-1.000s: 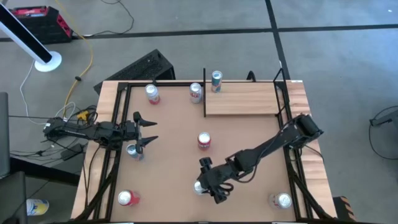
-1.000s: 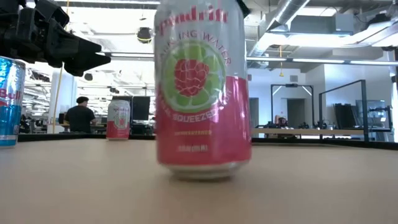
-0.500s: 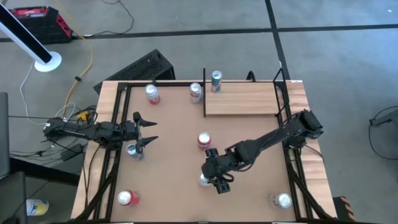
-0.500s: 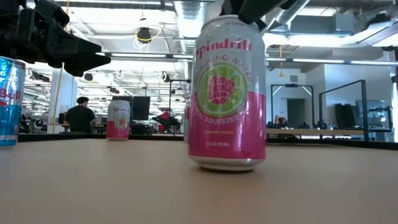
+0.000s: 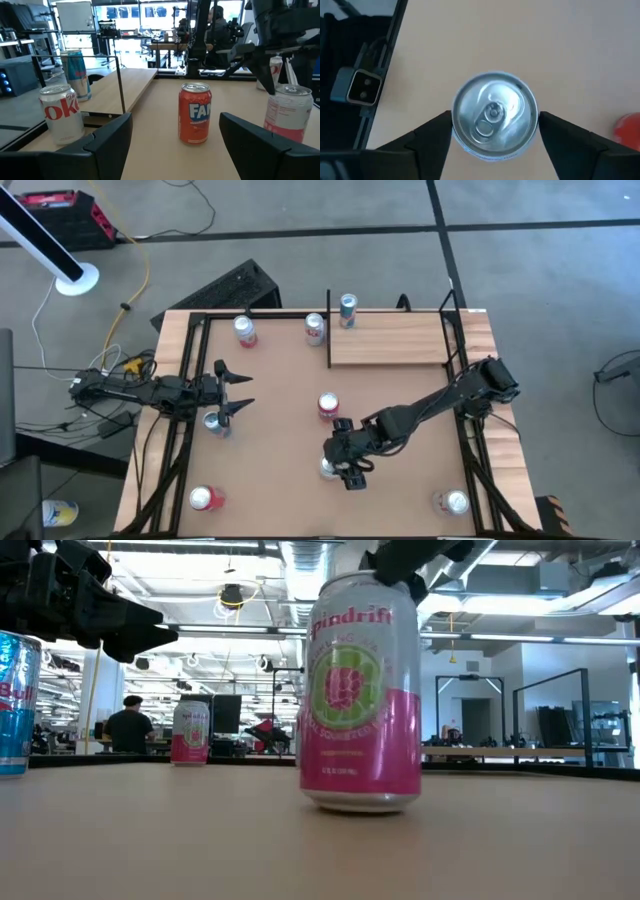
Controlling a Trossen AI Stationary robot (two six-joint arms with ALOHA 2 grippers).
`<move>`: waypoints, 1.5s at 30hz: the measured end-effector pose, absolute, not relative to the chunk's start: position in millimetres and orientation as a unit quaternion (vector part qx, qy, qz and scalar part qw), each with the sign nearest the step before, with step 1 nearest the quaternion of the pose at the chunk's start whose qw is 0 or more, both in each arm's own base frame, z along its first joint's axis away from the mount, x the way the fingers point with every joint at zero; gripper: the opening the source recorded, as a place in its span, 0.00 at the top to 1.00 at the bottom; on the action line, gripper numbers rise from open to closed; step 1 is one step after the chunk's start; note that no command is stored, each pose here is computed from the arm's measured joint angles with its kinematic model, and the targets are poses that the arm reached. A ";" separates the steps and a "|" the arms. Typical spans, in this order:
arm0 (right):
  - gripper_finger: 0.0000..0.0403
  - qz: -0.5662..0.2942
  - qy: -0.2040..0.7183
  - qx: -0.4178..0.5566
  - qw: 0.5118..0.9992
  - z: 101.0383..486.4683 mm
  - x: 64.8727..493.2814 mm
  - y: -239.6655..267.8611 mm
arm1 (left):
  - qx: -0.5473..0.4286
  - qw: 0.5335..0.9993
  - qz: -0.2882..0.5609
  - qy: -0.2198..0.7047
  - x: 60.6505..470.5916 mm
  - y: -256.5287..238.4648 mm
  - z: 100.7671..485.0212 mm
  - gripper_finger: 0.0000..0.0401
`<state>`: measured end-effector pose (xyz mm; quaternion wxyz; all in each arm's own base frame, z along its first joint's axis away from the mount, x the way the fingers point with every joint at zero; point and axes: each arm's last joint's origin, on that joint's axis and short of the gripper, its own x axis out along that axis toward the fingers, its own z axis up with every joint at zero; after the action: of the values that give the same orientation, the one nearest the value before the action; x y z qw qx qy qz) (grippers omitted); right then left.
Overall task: Place canned beverage on shelf
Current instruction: Put the bottom pink-white soda can on the shelf
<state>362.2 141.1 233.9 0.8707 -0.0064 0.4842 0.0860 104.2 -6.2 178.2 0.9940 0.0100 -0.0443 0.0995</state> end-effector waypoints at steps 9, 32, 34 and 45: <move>0.16 0.076 0.480 0.014 0.874 232.6 363.8 142.4 | 0.010 0.994 0.100 -0.044 104.2 -6.2 178.2 0.29; 0.25 0.082 0.448 -0.004 0.890 231.1 369.1 151.7 | 0.013 0.994 0.100 -0.042 104.2 -6.2 177.8 0.29; 0.27 0.082 0.448 -0.015 0.890 231.2 368.6 151.1 | 0.013 0.994 0.100 -0.042 104.2 -6.2 177.8 0.29; 0.29 0.015 0.467 -0.051 0.883 258.4 343.4 125.5 | 0.014 0.994 0.100 -0.038 104.3 -6.2 177.0 0.29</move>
<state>343.4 125.5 258.4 0.8826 -0.0507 0.4671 0.0145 104.3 -6.2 177.0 0.9942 0.0139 -0.0377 0.0996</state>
